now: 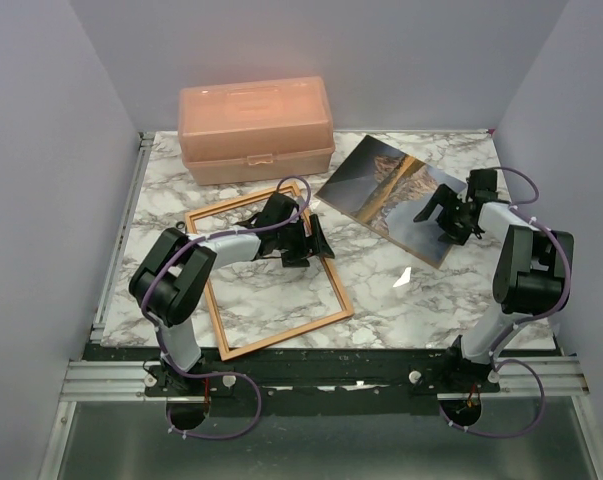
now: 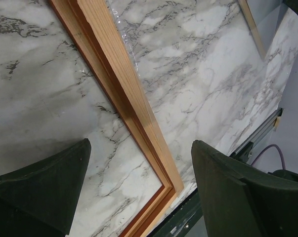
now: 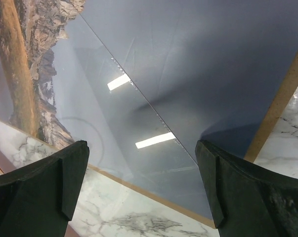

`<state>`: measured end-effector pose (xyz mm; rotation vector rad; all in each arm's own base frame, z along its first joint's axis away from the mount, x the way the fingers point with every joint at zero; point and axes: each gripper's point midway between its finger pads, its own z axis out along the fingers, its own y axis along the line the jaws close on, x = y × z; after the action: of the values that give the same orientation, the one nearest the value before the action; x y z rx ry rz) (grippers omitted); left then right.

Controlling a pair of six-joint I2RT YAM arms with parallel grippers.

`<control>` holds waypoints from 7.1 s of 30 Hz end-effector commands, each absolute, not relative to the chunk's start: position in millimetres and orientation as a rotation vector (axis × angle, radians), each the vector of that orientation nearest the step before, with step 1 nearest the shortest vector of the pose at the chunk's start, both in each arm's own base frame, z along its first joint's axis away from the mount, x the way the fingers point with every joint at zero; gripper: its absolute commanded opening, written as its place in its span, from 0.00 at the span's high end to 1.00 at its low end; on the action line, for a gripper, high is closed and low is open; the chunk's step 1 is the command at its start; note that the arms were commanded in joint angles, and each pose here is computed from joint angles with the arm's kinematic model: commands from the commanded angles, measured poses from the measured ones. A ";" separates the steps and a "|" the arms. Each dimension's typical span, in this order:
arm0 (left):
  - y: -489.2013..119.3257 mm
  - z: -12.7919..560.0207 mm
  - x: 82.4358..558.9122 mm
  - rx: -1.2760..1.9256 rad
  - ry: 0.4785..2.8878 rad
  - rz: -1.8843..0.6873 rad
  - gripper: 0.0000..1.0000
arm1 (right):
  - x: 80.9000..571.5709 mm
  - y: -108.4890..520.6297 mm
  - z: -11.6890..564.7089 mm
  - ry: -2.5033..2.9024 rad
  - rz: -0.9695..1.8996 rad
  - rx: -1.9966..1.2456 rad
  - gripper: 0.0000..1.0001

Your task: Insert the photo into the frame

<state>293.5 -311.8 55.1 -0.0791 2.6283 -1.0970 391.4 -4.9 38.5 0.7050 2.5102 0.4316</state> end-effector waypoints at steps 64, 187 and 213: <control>-280.4 66.1 299.9 -0.188 2.338 -1.470 0.36 | 275.8 137.6 58.8 2.466 1.457 0.528 0.11; -331.8 29.4 268.2 0.076 2.868 -0.883 0.26 | 292.1 79.4 364.6 1.953 0.541 0.265 0.99; -406.2 29.7 197.8 0.480 2.909 -0.956 0.81 | 282.9 59.4 386.9 1.885 0.444 0.323 0.99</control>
<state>222.1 -395.3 38.2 0.3468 2.8765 -0.9317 283.8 66.5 370.4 0.3202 1.9424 0.4774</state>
